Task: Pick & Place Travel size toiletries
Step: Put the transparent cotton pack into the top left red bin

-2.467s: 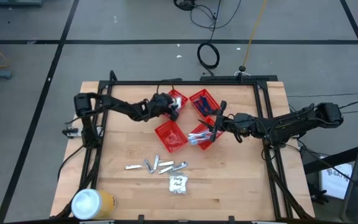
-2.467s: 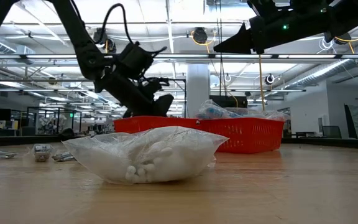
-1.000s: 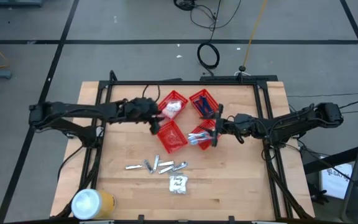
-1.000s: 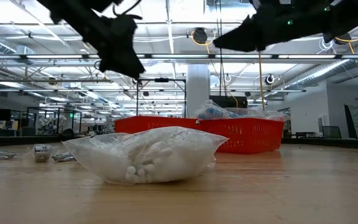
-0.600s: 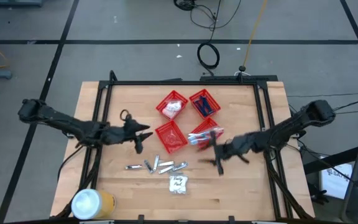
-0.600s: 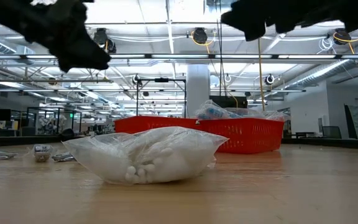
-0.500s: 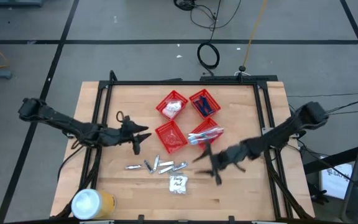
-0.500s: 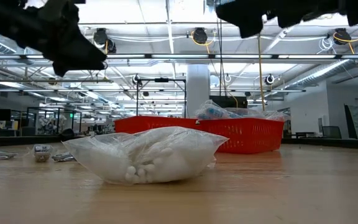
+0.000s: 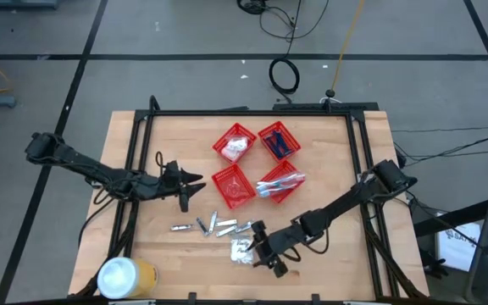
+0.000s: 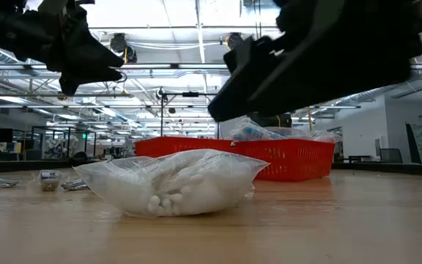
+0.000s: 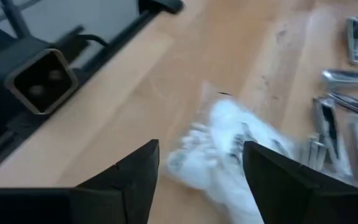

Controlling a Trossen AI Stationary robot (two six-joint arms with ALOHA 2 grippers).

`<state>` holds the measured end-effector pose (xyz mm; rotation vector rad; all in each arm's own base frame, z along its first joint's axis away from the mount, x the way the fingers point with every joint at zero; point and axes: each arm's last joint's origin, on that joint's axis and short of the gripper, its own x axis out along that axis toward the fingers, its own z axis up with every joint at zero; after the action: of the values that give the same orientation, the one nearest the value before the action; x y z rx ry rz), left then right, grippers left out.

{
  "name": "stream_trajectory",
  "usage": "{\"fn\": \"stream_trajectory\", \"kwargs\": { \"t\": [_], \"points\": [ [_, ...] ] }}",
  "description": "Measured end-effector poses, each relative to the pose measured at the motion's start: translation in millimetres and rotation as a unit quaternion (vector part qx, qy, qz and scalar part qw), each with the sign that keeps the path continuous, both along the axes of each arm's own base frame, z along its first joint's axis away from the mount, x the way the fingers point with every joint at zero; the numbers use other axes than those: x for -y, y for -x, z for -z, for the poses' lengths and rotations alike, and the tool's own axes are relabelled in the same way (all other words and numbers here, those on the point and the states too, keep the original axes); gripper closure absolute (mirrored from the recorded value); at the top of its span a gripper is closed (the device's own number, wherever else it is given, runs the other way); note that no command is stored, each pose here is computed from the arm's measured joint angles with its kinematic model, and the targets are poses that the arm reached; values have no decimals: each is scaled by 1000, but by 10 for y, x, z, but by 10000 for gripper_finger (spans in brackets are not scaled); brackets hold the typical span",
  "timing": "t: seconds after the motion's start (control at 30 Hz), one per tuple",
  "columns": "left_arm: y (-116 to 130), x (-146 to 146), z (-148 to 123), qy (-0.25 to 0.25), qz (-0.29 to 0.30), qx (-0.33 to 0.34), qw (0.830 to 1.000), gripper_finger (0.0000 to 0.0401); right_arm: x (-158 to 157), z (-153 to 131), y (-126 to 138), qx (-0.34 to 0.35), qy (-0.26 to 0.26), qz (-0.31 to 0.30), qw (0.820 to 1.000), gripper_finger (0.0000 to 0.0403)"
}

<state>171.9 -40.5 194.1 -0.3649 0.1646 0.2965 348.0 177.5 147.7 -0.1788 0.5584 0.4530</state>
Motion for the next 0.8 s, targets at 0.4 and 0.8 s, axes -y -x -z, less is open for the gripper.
{"fn": "stream_trajectory", "kwargs": {
  "t": [0.4,0.8],
  "points": [
    [-1,5,9,5,0,-2,1000,249,200,90,-21,-54,19,30,998,194],
    [-1,3,11,0,1,-4,1000,249,153,324,-77,-58,5,17,998,213]
  ]
}}
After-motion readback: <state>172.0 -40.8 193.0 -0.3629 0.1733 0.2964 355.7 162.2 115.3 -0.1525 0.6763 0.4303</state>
